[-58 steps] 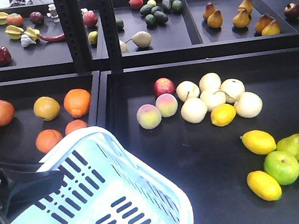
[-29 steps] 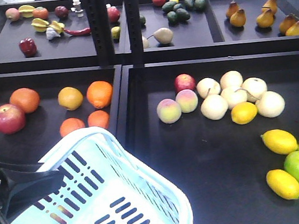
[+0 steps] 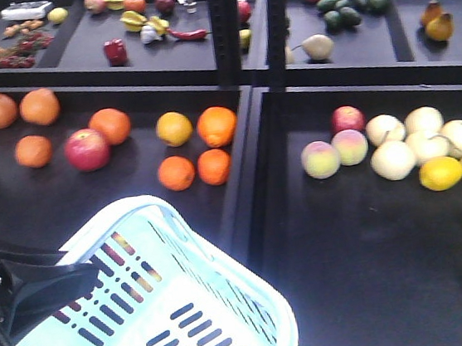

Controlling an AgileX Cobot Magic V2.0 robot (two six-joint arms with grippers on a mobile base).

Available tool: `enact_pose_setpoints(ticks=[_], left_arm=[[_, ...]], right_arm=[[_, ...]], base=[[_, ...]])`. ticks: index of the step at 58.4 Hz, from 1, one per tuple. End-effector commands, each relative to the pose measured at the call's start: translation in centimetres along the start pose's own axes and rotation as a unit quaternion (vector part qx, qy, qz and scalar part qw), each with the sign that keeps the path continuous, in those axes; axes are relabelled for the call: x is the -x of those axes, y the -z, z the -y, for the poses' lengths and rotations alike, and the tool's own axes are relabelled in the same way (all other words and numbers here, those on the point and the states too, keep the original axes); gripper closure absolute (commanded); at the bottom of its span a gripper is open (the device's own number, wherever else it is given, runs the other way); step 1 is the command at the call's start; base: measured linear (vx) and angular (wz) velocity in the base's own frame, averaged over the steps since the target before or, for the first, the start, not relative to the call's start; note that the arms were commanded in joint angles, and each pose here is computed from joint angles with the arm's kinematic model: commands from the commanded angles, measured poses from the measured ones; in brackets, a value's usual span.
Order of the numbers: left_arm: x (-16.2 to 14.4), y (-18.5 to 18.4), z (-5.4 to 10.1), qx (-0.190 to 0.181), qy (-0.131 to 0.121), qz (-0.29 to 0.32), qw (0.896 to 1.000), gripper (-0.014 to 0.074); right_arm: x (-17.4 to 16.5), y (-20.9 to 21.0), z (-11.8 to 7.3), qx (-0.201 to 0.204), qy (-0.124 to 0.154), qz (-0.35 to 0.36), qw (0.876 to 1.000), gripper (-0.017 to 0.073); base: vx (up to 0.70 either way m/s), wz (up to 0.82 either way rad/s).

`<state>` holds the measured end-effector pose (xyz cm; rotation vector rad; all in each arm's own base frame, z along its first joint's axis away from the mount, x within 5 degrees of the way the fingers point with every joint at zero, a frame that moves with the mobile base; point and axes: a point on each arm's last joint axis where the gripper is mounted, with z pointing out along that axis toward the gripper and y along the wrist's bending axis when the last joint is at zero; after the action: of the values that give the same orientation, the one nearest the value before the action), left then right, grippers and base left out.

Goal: Pick three apples into basket with both arms
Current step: 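Turn the base away from the table while holding the basket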

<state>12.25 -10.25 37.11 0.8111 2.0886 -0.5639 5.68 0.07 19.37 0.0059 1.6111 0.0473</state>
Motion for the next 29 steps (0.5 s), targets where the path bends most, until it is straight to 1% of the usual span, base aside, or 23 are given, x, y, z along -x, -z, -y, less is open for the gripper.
enact_pose_setpoints(ticks=[1,12,29], left_arm=[[1.51,0.98,0.23,0.001,0.009,0.064,0.998,0.0599],[1.51,0.98,0.23,0.001,0.009,0.064,0.998,0.0599],[1.51,0.98,0.23,0.001,0.009,0.064,0.998,0.0599]], right_arm=[[0.31,0.05,-0.12,0.006,0.007,0.035,0.999,0.0565],[0.31,0.05,-0.12,0.006,0.007,0.035,0.999,0.0565],[0.31,0.05,-0.12,0.006,0.007,0.035,0.999,0.0565]], base=[[-0.10,0.39],[-0.11,0.44],[-0.13,0.52]])
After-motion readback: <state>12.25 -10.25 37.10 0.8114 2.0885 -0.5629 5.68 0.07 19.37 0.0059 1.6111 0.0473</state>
